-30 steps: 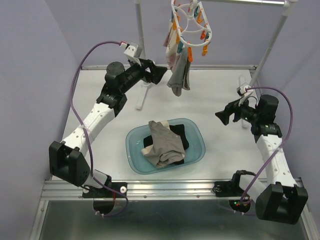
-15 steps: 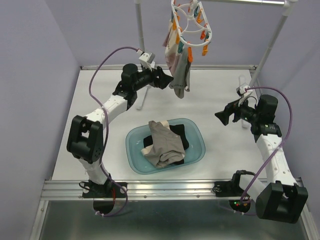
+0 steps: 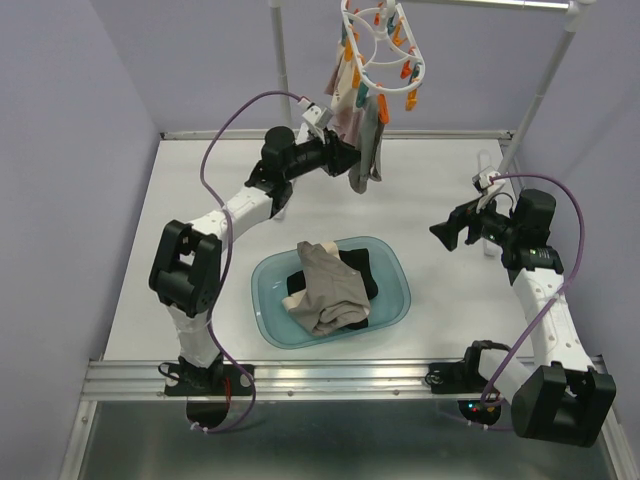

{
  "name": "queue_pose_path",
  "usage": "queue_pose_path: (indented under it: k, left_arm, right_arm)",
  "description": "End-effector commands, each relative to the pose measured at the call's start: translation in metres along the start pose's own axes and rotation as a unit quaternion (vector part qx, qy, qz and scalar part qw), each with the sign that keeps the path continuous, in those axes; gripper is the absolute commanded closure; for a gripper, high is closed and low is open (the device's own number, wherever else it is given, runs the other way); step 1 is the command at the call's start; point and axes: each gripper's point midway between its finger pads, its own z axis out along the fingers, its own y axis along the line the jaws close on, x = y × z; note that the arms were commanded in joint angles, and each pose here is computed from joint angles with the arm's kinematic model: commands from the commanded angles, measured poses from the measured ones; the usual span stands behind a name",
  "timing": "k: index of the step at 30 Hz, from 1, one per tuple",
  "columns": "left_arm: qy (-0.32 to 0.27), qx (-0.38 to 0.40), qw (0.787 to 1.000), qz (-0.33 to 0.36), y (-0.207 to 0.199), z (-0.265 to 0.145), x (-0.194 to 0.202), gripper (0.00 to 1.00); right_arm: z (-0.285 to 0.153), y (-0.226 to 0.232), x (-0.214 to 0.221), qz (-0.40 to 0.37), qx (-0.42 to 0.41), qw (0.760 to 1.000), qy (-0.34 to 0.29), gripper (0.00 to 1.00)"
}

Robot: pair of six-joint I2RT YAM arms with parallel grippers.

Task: Remove the underwear clipped to the hanger

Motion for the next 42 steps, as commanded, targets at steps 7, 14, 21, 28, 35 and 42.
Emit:
queue_pose_path:
  k: [7,14,21,28,35,42]
  left_arm:
    - [-0.044,0.098,0.993,0.054,-0.066,0.01,-0.03,1.0]
    - [-0.05,0.137,0.987,0.065,-0.111,0.023,-0.029,1.0]
    - [-0.063,0.155,0.984,0.066,-0.137,0.044,-0.034,1.0]
    - [-0.073,0.16,0.983,0.059,-0.139,0.063,-0.04,1.0]
    - [-0.087,0.145,0.983,0.073,-0.139,0.06,-0.05,1.0]
    - [-0.094,0.077,0.986,0.11,-0.127,0.029,-0.068,0.55]
  right_arm:
    - [0.002,-0.002,-0.002,-0.01,0.003,1.0,-0.007,0.0]
    - [0.002,-0.003,-0.002,-0.01,0.006,1.0,-0.007,0.0]
    - [0.001,-0.003,-0.003,-0.011,0.008,1.0,-0.008,0.0]
    - [0.001,-0.003,-0.004,-0.012,0.008,1.0,-0.009,0.0]
    - [0.0,-0.002,-0.004,-0.015,0.008,1.0,-0.01,0.0]
    - [0.0,-0.002,-0.004,-0.014,0.007,1.0,-0.01,0.0]
